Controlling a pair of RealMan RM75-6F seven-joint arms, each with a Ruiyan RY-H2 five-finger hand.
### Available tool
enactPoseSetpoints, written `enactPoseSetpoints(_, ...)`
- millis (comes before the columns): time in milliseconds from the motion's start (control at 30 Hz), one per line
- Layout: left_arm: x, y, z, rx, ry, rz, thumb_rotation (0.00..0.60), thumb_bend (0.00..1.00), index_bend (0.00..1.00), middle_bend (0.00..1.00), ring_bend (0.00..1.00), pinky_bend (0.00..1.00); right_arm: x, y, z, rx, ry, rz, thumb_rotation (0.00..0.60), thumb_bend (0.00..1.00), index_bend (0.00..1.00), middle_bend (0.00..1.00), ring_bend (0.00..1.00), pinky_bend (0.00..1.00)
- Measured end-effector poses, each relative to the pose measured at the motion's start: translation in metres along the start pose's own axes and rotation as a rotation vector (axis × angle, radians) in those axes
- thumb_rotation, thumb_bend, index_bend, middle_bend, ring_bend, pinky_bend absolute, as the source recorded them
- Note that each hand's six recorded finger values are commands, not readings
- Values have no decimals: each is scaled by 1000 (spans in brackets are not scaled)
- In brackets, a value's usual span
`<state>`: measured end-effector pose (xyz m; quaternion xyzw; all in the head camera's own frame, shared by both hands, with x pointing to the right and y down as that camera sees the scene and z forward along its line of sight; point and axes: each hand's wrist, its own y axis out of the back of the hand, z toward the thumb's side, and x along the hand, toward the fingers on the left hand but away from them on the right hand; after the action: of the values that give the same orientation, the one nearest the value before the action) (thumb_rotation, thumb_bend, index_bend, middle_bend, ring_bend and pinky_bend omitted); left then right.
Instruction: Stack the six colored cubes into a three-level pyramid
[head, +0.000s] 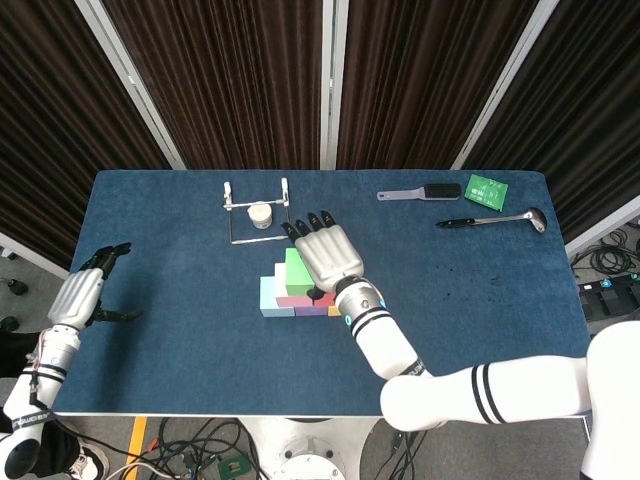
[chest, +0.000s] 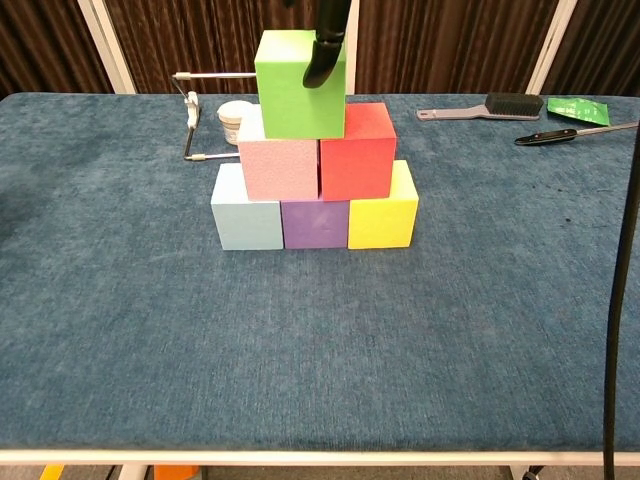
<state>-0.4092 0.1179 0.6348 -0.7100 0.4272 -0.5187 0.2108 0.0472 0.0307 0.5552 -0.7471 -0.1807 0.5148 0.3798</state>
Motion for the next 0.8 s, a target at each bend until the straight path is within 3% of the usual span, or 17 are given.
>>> enactPoseSetpoints(233, 0, 4, 2, -5, -5, 9, 600, 32, 81, 112, 0, 137, 21, 13, -18, -9, 1, -23, 600, 18, 0, 12, 0, 0)
enactPoseSetpoints(433, -1, 11, 7, -7, -32, 56, 600, 32, 99, 113, 1, 137, 54, 20, -75, 31, -71, -96, 600, 17, 0, 0, 0, 0)
enactPoseSetpoints(667, -9, 23, 17, 30, -106, 173, 600, 23, 102, 113, 0, 137, 94, -12, -147, 38, -133, -193, 600, 0, 0, 0, 0, 0)
enactPoseSetpoints(800, -19, 23, 18, 101, -140, 219, 600, 8, 102, 118, 1, 137, 130, -53, -198, 37, -192, -255, 600, 0, 0, 0, 0, 0)
